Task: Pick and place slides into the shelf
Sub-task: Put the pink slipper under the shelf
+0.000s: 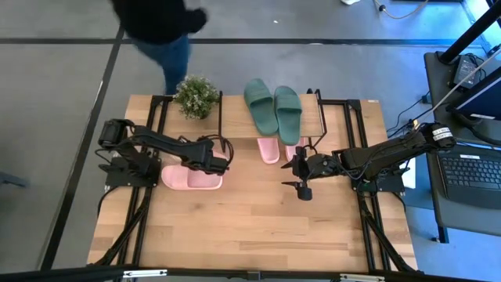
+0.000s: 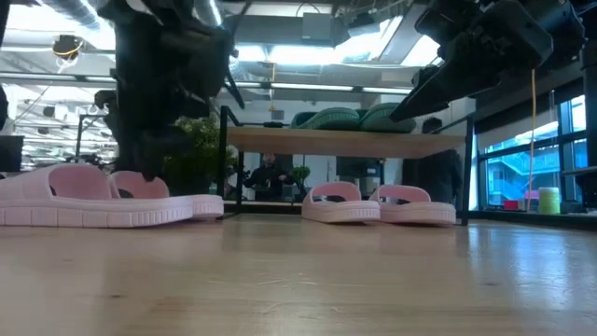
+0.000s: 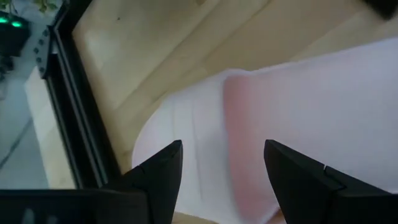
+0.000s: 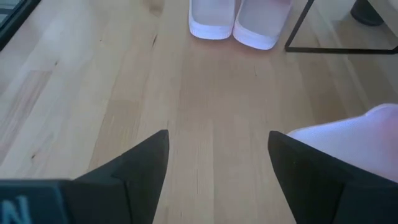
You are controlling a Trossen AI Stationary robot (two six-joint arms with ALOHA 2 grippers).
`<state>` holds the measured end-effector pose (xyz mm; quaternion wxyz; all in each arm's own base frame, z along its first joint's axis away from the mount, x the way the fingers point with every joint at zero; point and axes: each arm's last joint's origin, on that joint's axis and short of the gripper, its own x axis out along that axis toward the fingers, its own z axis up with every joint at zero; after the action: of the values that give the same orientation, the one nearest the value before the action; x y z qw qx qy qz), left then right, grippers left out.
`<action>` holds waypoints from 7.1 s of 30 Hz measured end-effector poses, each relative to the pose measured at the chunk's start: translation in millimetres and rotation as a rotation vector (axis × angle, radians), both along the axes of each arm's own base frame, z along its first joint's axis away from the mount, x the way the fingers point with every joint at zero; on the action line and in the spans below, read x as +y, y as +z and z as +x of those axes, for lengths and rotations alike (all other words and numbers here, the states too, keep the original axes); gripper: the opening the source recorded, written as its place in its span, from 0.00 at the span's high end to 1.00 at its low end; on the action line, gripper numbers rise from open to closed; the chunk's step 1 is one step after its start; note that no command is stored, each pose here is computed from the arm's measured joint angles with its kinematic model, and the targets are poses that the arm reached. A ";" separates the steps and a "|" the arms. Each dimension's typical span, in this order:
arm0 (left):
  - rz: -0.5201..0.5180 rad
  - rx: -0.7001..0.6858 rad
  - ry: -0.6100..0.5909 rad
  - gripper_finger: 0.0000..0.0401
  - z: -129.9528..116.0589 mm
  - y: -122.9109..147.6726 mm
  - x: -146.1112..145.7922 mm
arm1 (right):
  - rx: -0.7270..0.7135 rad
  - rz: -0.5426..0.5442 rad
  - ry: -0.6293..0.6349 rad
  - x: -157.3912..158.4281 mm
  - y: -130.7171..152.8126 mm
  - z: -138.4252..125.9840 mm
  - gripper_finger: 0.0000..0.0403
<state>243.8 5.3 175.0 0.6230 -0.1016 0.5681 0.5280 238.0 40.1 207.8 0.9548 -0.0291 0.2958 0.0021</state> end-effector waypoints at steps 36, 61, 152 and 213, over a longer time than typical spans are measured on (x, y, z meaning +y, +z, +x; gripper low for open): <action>-0.031 0.168 0.113 0.50 -4.8 -15.0 24.6 | 0.004 0.016 -0.012 -0.1 -0.3 -0.2 0.32; -0.067 0.314 0.090 0.99 -9.5 9.8 10.3 | 0.012 0.017 -0.014 -0.2 -1.0 -0.7 0.32; 0.214 0.008 -0.799 0.99 161.1 -8.7 0.8 | 0.073 0.045 -0.043 -0.8 -5.8 -4.3 0.32; -0.343 -0.470 -1.242 0.60 148.7 39.0 -111.4 | 0.082 0.069 -0.063 -0.9 -6.6 -4.9 0.32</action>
<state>392.5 -106.1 214.0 0.8921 0.0339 0.4464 -0.0608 233.1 39.2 201.1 0.9420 0.0131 0.3351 -0.0165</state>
